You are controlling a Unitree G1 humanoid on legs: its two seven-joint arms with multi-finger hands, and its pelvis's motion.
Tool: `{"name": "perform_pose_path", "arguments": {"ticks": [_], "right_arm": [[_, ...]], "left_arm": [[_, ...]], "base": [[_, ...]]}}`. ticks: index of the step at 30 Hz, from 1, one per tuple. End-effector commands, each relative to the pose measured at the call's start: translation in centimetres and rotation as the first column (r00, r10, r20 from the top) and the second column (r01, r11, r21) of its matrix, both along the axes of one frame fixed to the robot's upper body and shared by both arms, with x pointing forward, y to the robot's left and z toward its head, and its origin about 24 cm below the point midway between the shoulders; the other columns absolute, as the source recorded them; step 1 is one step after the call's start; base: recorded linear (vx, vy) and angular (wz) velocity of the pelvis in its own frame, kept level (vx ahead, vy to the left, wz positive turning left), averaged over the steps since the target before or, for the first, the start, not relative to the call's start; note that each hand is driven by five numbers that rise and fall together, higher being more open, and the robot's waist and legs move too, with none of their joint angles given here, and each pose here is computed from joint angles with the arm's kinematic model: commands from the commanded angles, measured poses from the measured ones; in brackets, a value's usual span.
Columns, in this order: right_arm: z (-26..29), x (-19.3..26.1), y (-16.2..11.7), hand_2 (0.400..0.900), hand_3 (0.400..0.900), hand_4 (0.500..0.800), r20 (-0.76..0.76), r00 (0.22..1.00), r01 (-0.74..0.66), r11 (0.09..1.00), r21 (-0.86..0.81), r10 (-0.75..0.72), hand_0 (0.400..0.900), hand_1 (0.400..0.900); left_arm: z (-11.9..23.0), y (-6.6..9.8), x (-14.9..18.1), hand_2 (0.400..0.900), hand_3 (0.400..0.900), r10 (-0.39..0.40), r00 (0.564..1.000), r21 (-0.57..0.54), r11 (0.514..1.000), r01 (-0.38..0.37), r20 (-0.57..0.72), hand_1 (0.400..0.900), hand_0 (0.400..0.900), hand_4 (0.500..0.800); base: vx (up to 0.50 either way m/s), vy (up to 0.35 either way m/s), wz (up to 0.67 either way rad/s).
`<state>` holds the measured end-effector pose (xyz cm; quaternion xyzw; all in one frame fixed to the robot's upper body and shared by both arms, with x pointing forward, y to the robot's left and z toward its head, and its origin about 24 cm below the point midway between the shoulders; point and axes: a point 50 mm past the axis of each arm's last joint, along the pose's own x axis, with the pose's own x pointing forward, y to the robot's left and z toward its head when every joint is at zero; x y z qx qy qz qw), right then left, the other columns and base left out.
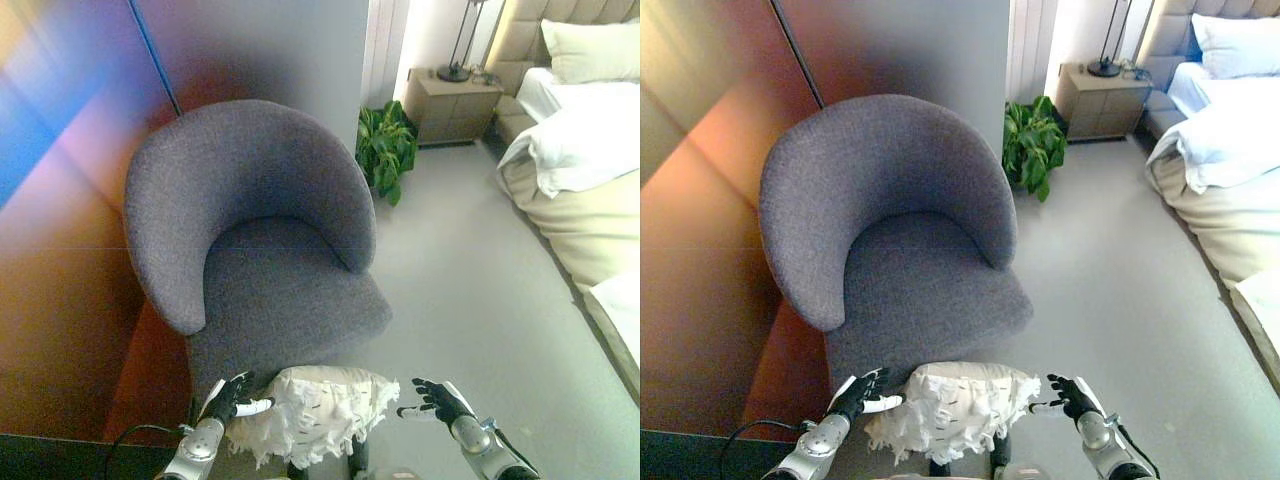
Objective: Pick up the pillow and put it on the sofa.
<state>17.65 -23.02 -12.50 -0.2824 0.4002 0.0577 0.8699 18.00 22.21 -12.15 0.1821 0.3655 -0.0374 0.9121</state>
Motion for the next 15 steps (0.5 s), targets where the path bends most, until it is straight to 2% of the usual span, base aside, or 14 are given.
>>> {"name": "perform_pose_path", "arguments": {"ticks": [1, 9, 15], "right_arm": [[2.9, 5.0, 0.6, 0.900, 0.900, 0.800, 0.178, 0.982, -0.059, 0.998, -0.038, 0.065, 0.900, 0.900], [3.3, 5.4, 0.6, 0.900, 0.900, 0.800, 0.202, 0.978, -0.050, 0.998, -0.047, 0.059, 0.900, 0.900], [4.6, 7.3, 1.1, 0.900, 0.900, 0.800, 0.269, 0.961, -0.048, 0.998, -0.050, 0.060, 0.900, 0.900]], "left_arm": [[1.9, 0.8, 3.5, 0.900, 0.900, -0.002, 0.995, 0.025, 1.000, 0.000, 0.098, 0.900, 0.900, 0.800], [1.8, 0.6, 3.5, 0.900, 0.900, -0.001, 0.996, 0.047, 0.999, -0.003, 0.091, 0.900, 0.900, 0.800], [2.9, 0.6, 5.3, 0.900, 0.900, 0.005, 0.991, 0.065, 0.998, -0.014, 0.137, 0.900, 0.900, 0.800]], "base": [[-0.027, -0.007, -0.06], [0.003, -0.013, -0.04], [-0.052, -0.026, -0.04]]}}
